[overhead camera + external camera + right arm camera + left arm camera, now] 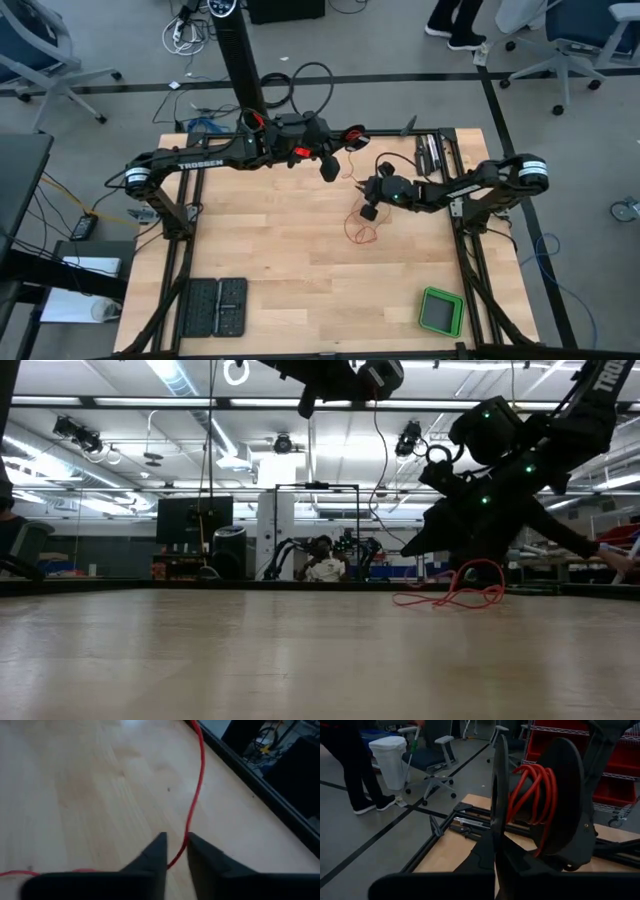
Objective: Coil cords
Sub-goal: Coil the red wire cable onto the black spool
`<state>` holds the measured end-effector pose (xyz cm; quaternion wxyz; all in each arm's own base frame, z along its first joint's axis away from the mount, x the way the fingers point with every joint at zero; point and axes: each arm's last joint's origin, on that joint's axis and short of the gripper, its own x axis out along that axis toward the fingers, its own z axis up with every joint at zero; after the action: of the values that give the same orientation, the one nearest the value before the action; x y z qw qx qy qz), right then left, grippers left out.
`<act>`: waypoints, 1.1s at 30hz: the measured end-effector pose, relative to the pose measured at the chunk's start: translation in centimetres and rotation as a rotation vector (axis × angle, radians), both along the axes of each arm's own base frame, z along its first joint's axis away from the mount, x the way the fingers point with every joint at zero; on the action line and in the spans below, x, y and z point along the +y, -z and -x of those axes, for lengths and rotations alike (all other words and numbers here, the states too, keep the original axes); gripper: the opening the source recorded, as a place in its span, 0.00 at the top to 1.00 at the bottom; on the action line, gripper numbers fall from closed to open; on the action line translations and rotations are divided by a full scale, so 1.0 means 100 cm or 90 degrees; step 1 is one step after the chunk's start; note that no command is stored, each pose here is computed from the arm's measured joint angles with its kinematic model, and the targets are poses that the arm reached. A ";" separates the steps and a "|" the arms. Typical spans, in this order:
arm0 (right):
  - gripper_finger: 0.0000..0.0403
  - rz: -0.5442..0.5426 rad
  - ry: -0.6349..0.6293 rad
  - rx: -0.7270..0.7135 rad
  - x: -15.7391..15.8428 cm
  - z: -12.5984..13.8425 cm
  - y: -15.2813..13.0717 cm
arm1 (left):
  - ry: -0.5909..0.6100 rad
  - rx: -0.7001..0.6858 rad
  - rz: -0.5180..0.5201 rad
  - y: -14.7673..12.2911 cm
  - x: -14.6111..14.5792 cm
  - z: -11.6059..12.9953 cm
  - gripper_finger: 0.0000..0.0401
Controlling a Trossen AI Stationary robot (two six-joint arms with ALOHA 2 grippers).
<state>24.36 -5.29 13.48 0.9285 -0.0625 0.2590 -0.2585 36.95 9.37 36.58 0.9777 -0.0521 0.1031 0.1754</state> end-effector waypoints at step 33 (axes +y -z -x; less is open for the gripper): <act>1.00 0.221 0.201 -0.163 -0.009 0.063 -0.125 | 0.028 0.437 -0.061 0.050 -0.005 0.029 0.99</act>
<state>18.10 -6.23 25.95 0.8774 -0.1465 0.0978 -0.4462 34.01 8.91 31.60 0.8908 0.0580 0.4189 0.1665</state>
